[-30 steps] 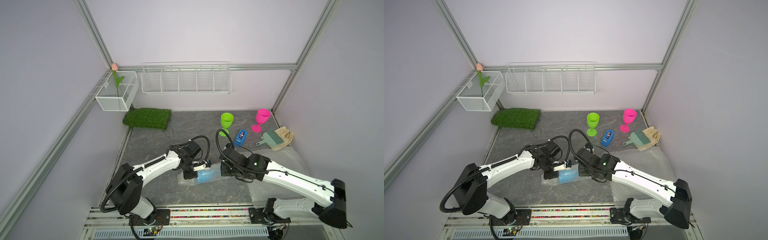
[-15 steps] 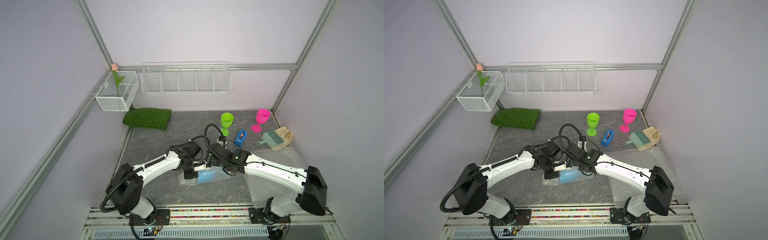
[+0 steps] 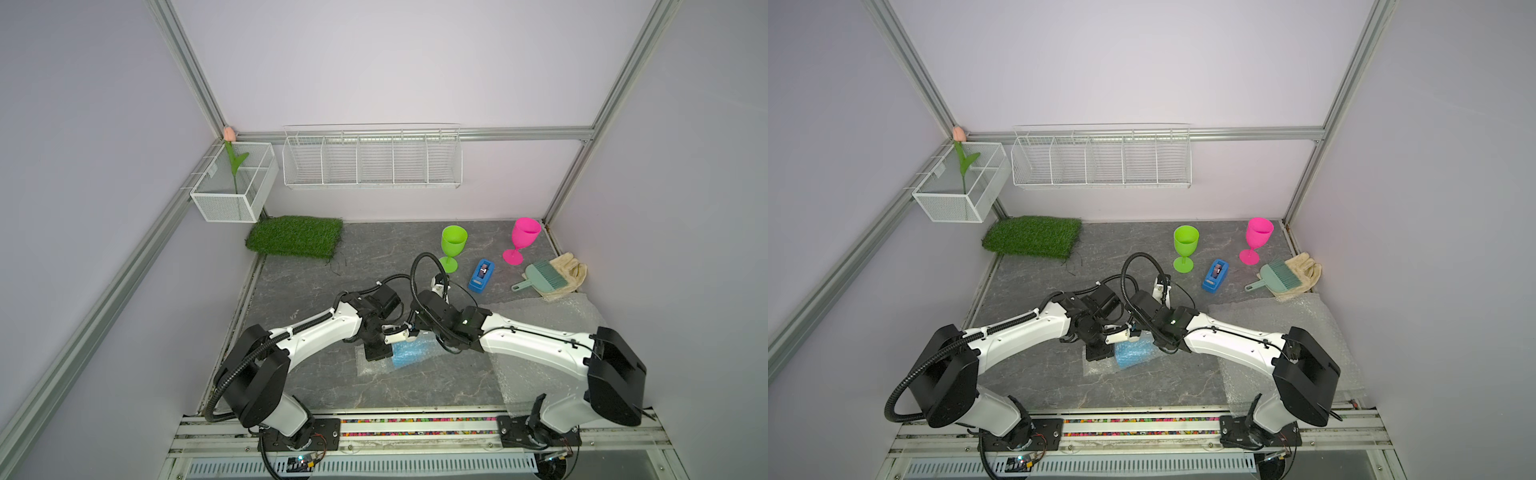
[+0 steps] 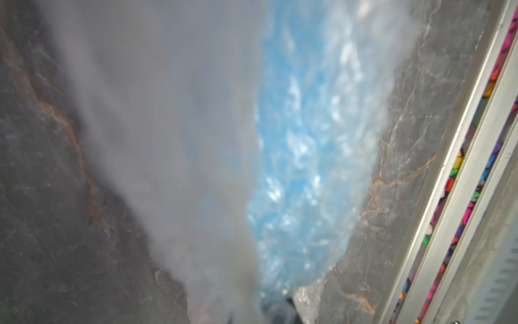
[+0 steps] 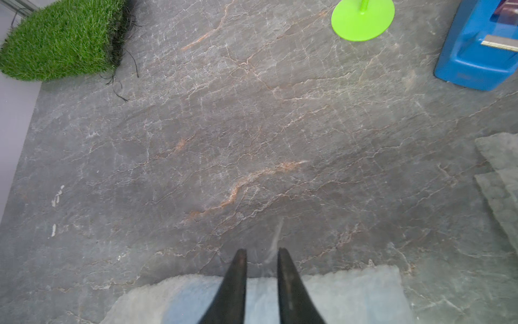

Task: Wrap wine glasses in bubble wrap
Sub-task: Stick the tape on the bubble wrap.

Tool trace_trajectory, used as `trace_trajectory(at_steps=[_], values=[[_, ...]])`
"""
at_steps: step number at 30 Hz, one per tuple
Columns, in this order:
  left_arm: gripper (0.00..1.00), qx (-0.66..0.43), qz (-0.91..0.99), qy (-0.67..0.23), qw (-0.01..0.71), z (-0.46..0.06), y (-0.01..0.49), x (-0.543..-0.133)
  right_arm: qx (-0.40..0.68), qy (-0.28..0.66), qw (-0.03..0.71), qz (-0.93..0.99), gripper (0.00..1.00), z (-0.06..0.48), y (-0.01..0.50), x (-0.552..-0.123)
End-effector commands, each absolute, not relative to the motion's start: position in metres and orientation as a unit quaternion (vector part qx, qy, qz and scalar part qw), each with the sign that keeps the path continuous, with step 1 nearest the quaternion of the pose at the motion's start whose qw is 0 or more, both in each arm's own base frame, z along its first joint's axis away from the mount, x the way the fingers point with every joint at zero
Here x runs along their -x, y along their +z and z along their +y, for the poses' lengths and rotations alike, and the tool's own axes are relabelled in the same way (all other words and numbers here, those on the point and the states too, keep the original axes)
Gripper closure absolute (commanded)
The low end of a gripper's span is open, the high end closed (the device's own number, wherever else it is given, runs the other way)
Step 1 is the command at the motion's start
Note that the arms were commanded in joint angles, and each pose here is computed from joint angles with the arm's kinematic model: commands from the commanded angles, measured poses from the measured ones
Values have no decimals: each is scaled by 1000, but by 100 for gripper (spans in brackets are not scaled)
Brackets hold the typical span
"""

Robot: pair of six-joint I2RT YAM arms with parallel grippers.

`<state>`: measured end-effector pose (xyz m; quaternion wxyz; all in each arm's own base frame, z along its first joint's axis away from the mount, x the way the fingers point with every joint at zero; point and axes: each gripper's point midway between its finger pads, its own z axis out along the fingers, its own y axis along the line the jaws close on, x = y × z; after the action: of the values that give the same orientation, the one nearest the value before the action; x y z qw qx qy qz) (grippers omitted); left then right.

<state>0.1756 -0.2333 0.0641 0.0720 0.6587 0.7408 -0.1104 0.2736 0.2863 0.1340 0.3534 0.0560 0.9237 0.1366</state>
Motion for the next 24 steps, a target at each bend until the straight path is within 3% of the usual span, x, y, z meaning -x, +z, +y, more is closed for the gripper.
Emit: trace_trajectory(at_steps=[1, 7, 13, 18, 21, 24], values=[[100, -682, 713, -138, 87, -247, 70, -169, -59, 101, 354, 928, 65, 268, 121, -273], [100, -684, 711, -131, 99, -247, 75, -172, -64, 137, 350, 924, 49, 252, 156, -273], [100, -684, 709, -126, 113, -248, 81, -176, -44, 187, 308, 932, 42, 246, 173, -268], [100, -685, 709, -122, 115, -247, 82, -177, 16, 255, 231, 939, 51, 261, 175, -248], [100, -685, 709, -121, 117, -248, 82, -178, 27, 288, 160, 944, 67, 271, 161, -233], [100, -685, 709, -121, 115, -248, 82, -178, 40, 331, 103, 937, 77, 288, 146, -219]])
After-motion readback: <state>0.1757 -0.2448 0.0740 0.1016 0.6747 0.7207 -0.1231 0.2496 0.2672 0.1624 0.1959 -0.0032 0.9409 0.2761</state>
